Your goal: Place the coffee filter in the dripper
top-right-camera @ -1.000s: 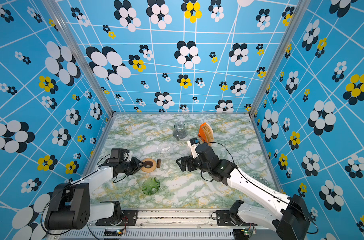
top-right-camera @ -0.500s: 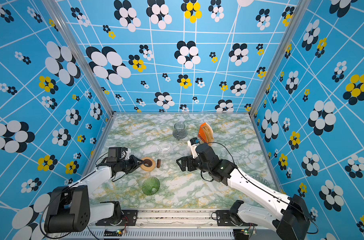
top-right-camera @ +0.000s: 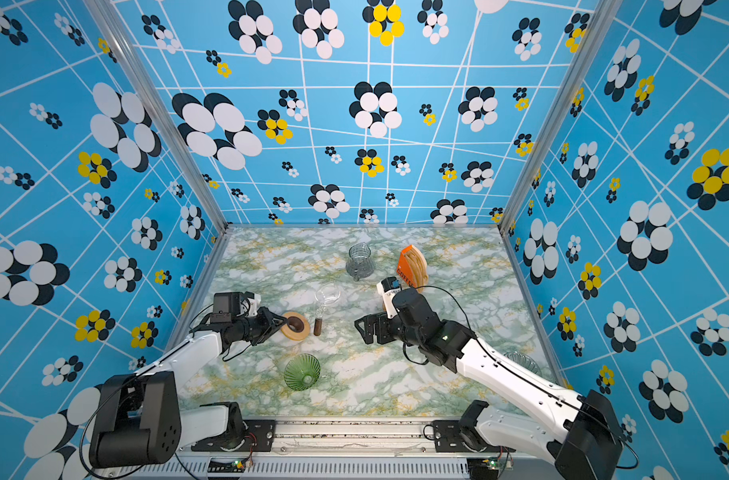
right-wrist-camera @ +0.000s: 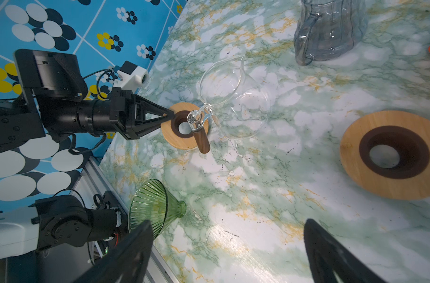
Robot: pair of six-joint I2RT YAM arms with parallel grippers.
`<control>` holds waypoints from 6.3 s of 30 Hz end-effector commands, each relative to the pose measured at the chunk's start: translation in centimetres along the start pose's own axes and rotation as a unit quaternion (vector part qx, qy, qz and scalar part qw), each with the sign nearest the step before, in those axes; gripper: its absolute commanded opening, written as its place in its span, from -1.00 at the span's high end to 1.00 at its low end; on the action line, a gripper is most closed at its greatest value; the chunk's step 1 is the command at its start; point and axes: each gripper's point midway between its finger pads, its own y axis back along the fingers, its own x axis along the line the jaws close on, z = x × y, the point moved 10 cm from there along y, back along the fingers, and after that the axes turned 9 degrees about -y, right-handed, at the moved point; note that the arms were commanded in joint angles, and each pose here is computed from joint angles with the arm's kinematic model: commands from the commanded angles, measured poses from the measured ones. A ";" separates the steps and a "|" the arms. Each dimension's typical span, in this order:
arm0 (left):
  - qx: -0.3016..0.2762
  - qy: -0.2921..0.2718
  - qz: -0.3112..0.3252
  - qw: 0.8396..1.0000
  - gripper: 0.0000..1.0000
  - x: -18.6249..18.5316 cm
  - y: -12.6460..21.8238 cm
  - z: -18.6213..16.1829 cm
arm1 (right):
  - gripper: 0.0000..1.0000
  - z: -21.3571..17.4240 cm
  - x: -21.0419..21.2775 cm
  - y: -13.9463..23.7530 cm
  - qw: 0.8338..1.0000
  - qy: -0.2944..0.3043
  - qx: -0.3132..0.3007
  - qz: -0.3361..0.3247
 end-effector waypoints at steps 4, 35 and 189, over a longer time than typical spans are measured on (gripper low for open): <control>-0.001 0.008 0.017 1.000 0.76 0.4 0.4 0.1 | -0.94 -0.4 -0.2 0.3 1.000 -0.003 0.000 -0.006; -0.088 -0.044 -0.218 0.971 0.76 -6.7 7.1 3.6 | -0.94 1.2 2.3 3.2 0.995 -0.001 -0.042 0.094; 0.046 -0.098 -0.126 0.986 0.29 -9.7 -1.4 5.5 | -0.95 0.5 1.1 3.2 0.996 -0.003 -0.061 0.067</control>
